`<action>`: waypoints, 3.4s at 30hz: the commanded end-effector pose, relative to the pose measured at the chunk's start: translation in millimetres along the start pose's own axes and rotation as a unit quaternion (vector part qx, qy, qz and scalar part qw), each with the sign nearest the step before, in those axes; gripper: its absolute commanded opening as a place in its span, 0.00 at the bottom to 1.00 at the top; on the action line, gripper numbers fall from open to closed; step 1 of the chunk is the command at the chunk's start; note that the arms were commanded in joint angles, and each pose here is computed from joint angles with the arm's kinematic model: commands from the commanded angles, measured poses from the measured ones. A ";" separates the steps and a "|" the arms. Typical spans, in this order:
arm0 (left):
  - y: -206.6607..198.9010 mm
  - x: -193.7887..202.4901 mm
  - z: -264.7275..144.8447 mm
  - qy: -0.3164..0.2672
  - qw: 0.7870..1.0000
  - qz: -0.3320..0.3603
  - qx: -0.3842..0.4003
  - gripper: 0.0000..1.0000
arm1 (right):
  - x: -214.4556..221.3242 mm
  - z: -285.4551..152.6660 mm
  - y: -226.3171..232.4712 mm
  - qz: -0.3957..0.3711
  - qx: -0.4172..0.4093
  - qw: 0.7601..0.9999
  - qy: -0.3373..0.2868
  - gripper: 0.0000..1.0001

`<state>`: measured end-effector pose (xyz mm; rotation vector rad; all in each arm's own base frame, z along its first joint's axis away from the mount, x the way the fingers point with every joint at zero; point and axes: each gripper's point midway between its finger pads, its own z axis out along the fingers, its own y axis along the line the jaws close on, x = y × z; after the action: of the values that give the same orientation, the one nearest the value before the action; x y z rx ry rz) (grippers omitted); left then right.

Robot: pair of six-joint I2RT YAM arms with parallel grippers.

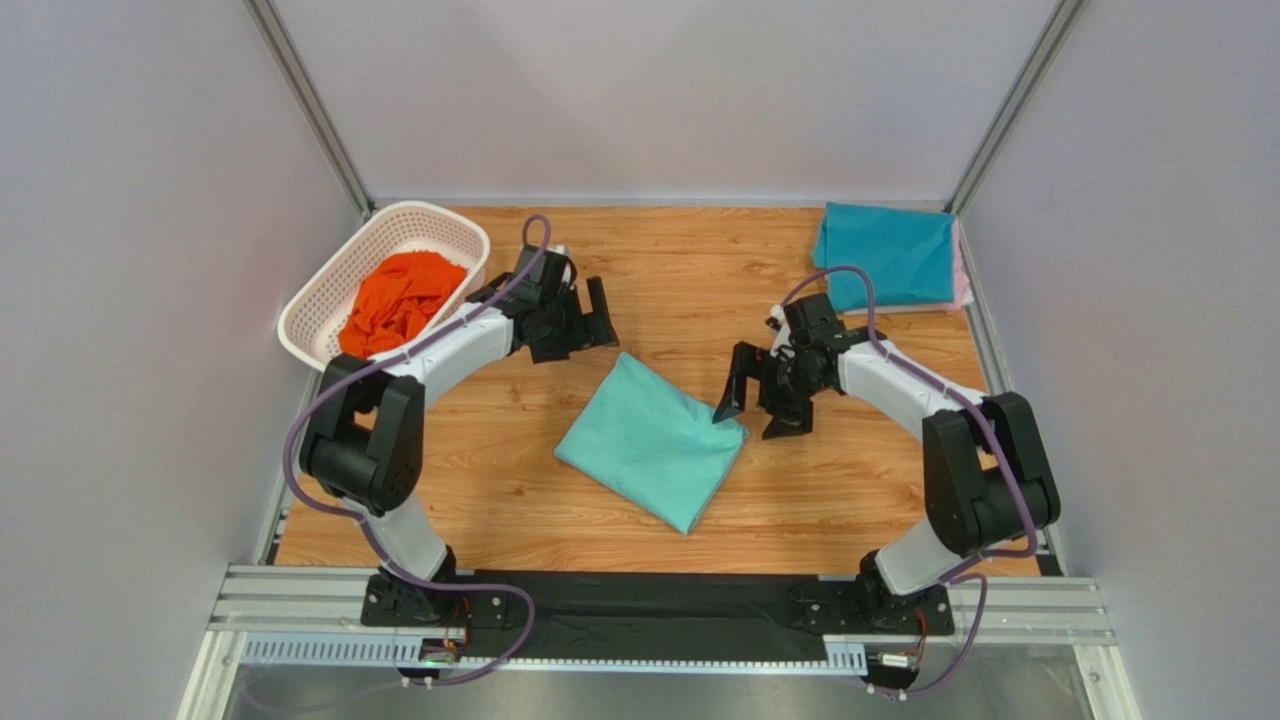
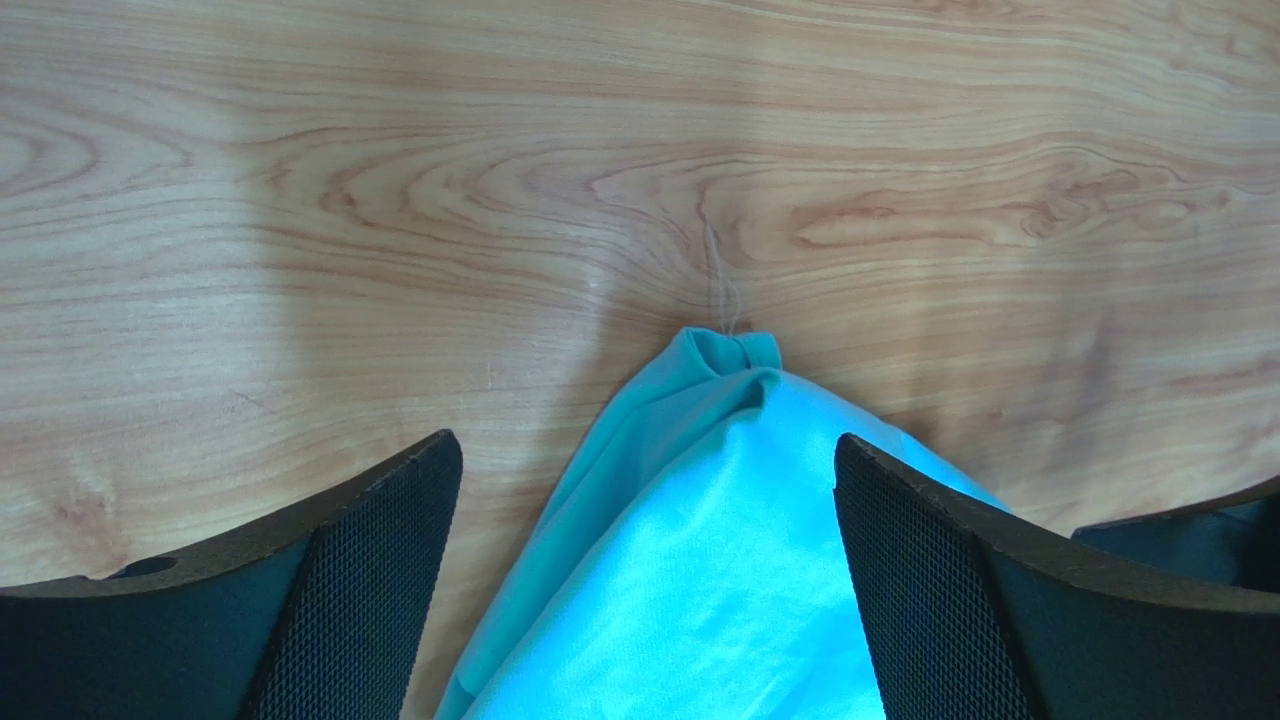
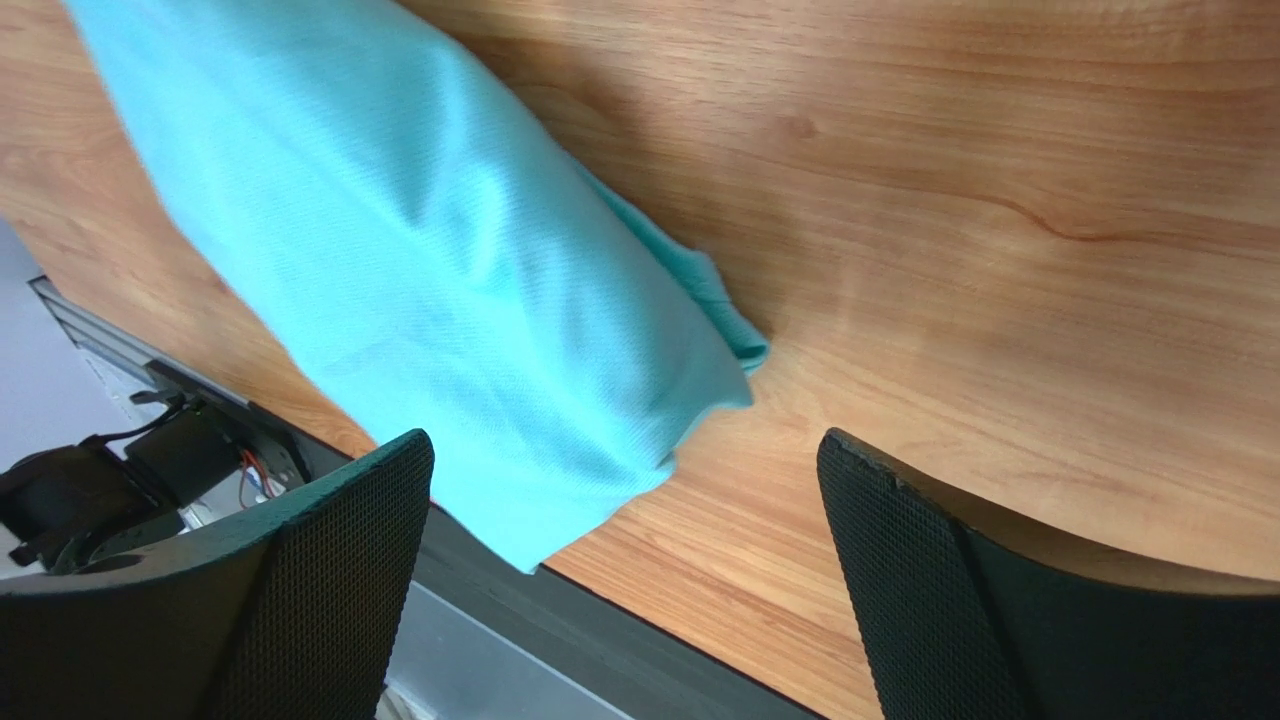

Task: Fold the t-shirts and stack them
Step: Fold the tshirt, then neatly place the folded tshirt to the corner

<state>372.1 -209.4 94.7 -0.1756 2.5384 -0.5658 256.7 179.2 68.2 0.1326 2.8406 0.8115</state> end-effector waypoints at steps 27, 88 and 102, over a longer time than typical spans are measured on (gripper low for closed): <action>-74.0 27.0 19.6 0.043 0.990 0.040 0.125 1.00 | 8.9 18.7 63.9 -0.092 -0.057 0.994 -0.030 1.00; 113.5 114.1 -213.5 -0.175 0.976 -0.077 -0.105 1.00 | 19.6 17.3 -3.9 -0.001 0.060 0.991 -0.117 0.78; 117.5 115.0 -213.7 -0.175 0.975 -0.079 -0.116 1.00 | 29.5 59.6 -8.4 -0.010 0.097 0.992 -0.074 0.39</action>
<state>160.2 -56.2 153.0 -0.4990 2.2594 -0.2783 234.2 207.8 21.0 0.1704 2.7669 0.5700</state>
